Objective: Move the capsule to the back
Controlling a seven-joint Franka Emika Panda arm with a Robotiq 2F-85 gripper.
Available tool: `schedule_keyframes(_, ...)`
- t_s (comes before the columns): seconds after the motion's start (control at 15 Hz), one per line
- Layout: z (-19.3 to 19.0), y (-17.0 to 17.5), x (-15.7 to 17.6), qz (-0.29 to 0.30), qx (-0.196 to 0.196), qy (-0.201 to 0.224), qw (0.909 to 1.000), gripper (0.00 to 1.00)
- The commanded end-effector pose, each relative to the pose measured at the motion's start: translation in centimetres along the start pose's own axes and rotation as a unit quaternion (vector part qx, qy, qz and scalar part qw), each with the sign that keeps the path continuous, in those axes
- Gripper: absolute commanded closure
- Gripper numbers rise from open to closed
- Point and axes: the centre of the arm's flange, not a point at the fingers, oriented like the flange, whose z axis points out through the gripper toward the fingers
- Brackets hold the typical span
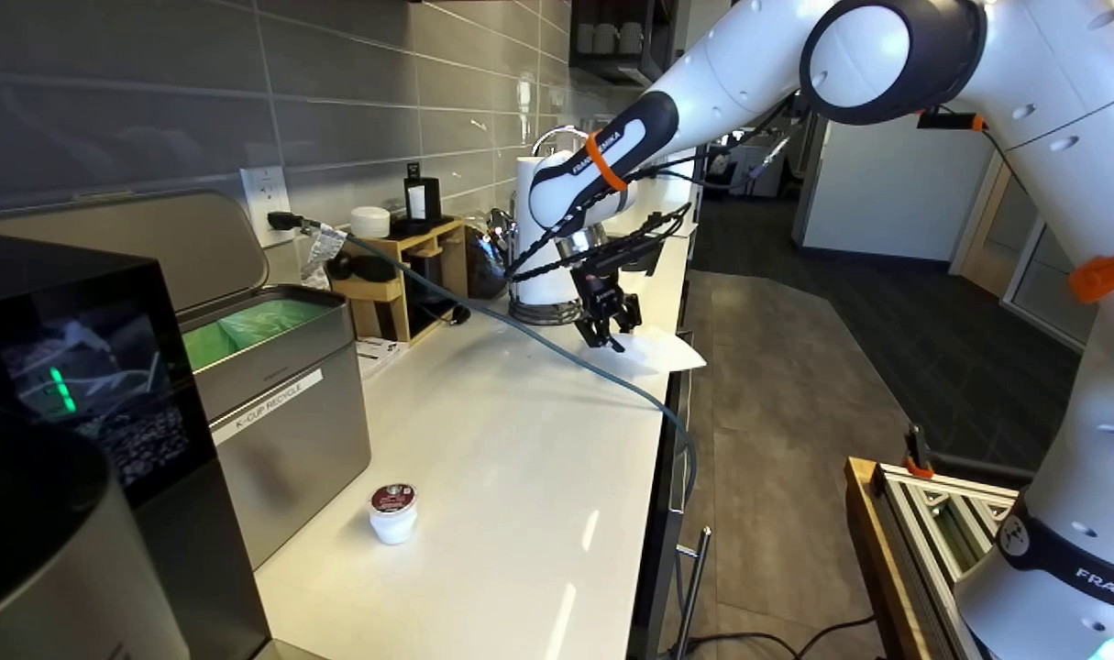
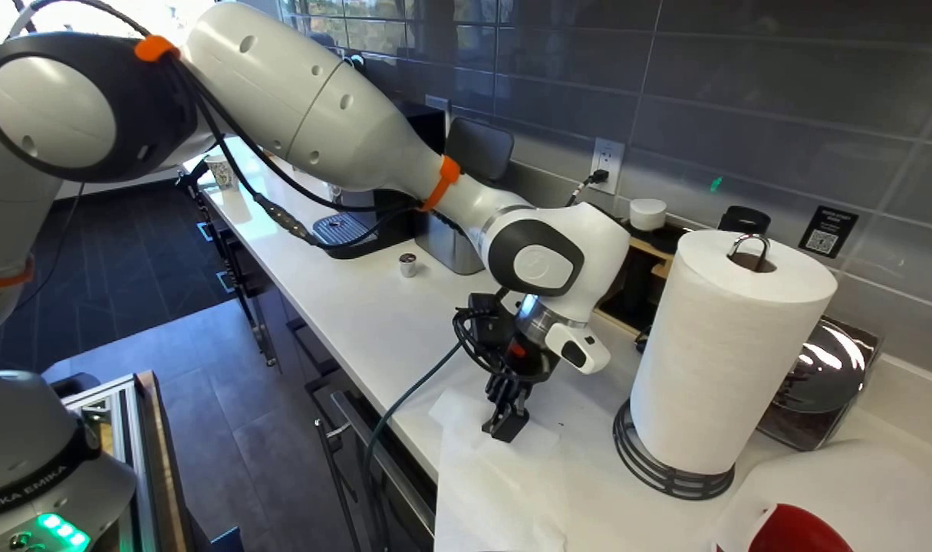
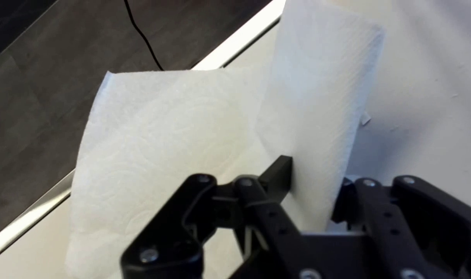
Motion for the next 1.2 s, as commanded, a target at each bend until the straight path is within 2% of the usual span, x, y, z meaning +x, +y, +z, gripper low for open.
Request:
schedule_keyframes(0.0, 0.5, -0.6, 0.7, -0.018, 0.031, -0.025, 0.999, 0.97)
schedule_keyframes(0.2, 0.5, -1.6, 0.3, -0.039, 0.055, -0.028, 0.9973, 0.97)
schedule_keyframes(0.67, -0.6, -5.0, -0.4, -0.057, 0.149, -0.015, 0.9871, 0.97)
schedule_keyframes(1.0, -2.3, -5.9, 0.7, -0.069, 0.21, 0.017, 0.9752, 0.97)
schedule_keyframes(1.13, -3.2, -5.9, 1.2, -0.069, 0.22, 0.029, 0.9727, 0.97)
